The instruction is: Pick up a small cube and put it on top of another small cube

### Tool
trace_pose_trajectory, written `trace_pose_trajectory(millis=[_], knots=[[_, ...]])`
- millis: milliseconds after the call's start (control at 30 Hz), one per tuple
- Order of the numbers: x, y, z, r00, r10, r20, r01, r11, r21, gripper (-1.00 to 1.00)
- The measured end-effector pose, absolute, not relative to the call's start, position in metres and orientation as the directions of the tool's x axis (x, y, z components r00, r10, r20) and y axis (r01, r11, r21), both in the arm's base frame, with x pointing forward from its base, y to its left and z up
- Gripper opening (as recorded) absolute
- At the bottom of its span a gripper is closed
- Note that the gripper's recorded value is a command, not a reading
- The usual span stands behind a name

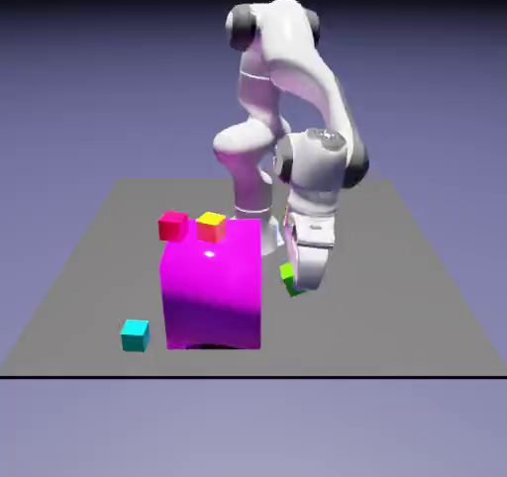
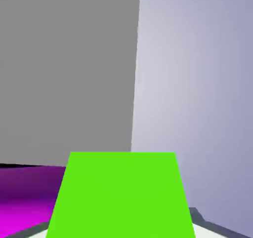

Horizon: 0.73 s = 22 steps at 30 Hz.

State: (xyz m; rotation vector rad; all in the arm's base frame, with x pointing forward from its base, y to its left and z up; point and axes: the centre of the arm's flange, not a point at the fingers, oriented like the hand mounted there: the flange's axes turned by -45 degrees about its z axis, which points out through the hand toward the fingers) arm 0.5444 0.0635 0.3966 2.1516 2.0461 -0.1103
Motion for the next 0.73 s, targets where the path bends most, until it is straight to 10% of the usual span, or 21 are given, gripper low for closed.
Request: trace_pose_trajectory(millis=[600, 633, 733], knots=[[0.377, -0.046, 0.396, 0.422, 0.751, -0.507, 0.872, -0.49, 0.0, -1.0], [0.373, -0.051, 0.381, 0.421, 0.753, -0.506, 0.872, -0.489, -0.002, 1.0], [0.377, -0.046, 0.397, 0.422, 0.751, -0.508, 0.872, -0.489, 0.001, 1.0]])
